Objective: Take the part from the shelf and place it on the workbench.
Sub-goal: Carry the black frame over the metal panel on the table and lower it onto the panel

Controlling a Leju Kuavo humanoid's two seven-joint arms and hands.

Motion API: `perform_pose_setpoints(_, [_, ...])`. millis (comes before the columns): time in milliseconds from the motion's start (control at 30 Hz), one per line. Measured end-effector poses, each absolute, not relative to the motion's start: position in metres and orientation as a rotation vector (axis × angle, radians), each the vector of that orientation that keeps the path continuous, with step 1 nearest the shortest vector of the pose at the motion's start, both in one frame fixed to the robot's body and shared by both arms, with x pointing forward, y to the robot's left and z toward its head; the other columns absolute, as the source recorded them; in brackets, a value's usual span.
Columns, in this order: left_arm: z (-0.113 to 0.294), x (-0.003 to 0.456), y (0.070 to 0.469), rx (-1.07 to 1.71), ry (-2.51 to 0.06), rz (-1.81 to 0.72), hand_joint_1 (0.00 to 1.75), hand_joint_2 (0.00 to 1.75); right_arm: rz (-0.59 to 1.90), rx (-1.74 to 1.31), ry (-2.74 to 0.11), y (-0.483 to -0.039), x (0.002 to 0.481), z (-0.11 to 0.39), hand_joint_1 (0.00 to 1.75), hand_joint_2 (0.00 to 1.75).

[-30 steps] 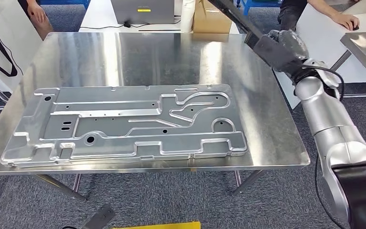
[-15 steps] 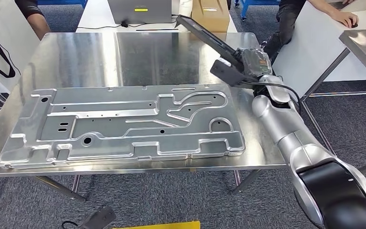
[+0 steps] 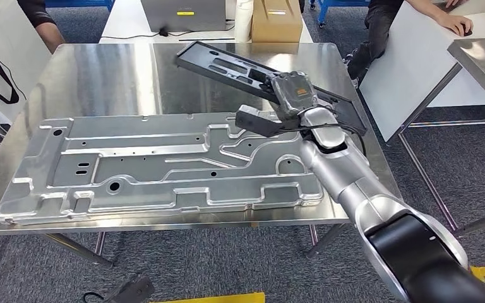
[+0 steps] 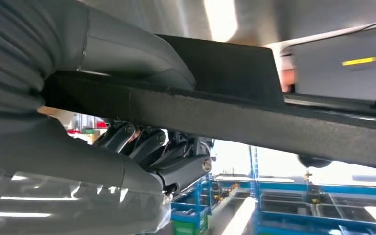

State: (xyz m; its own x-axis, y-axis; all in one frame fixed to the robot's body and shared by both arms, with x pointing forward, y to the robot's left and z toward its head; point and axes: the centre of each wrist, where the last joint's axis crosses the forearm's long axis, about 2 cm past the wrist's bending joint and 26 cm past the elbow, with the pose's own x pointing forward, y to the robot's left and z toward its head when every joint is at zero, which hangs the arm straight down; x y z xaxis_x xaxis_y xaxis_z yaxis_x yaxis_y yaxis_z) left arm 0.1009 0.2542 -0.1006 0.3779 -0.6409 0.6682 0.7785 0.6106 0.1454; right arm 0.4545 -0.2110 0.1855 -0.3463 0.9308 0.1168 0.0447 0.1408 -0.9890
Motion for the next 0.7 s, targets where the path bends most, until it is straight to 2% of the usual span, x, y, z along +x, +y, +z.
perform_pose_setpoints(433, [-0.100, 0.103, 0.253, -0.223, -0.745, -0.936, 0.00, 1.75, 1.518, -0.848, -1.744, -0.140, 0.433, 0.180, 1.75, 1.75])
perform_pose_setpoints(700, [-0.100, 0.104, 0.253, -0.223, -0.750, -0.927, 0.00, 1.75, 1.521, -0.849, -1.737, -0.131, 0.430, 0.179, 1.75, 1.75])
